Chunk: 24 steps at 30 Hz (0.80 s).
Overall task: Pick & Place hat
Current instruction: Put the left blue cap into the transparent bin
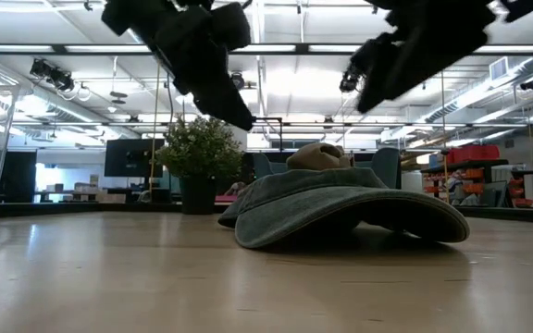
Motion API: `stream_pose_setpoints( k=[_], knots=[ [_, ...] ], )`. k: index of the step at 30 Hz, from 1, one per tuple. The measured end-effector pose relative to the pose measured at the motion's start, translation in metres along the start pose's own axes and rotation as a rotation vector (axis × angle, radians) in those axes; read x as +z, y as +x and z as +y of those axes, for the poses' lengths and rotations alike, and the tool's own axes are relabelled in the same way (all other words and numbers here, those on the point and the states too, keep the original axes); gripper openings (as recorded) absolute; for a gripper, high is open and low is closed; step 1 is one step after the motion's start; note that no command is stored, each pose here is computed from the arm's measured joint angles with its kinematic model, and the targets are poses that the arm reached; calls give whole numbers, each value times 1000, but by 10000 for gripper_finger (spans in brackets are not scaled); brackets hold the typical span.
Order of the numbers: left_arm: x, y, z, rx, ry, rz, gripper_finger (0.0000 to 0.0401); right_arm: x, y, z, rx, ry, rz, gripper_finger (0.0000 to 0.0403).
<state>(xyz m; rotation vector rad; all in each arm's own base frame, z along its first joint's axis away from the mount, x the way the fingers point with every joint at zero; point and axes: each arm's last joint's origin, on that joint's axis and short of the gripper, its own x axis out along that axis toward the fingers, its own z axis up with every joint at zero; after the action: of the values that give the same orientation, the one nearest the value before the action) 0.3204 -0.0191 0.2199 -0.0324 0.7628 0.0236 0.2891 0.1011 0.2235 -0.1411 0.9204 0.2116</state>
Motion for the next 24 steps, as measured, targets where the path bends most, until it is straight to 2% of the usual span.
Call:
stream_pose_setpoints(
  k=[6, 12, 19, 24],
  knots=[
    [-4, 2, -22, -59, 31, -75, 193, -9, 15, -1, 22, -68, -151, 211],
    [0, 0, -32, -87, 21, -127, 193, -32, 32, -11, 1, -21, -237, 211],
    [5, -1, -34, -97, 15, -180, 193, -51, 56, -19, 41, 40, -208, 211],
    [6, -1, -34, -99, 10, -196, 193, -56, 76, -19, 20, -55, -188, 201]
  ],
)
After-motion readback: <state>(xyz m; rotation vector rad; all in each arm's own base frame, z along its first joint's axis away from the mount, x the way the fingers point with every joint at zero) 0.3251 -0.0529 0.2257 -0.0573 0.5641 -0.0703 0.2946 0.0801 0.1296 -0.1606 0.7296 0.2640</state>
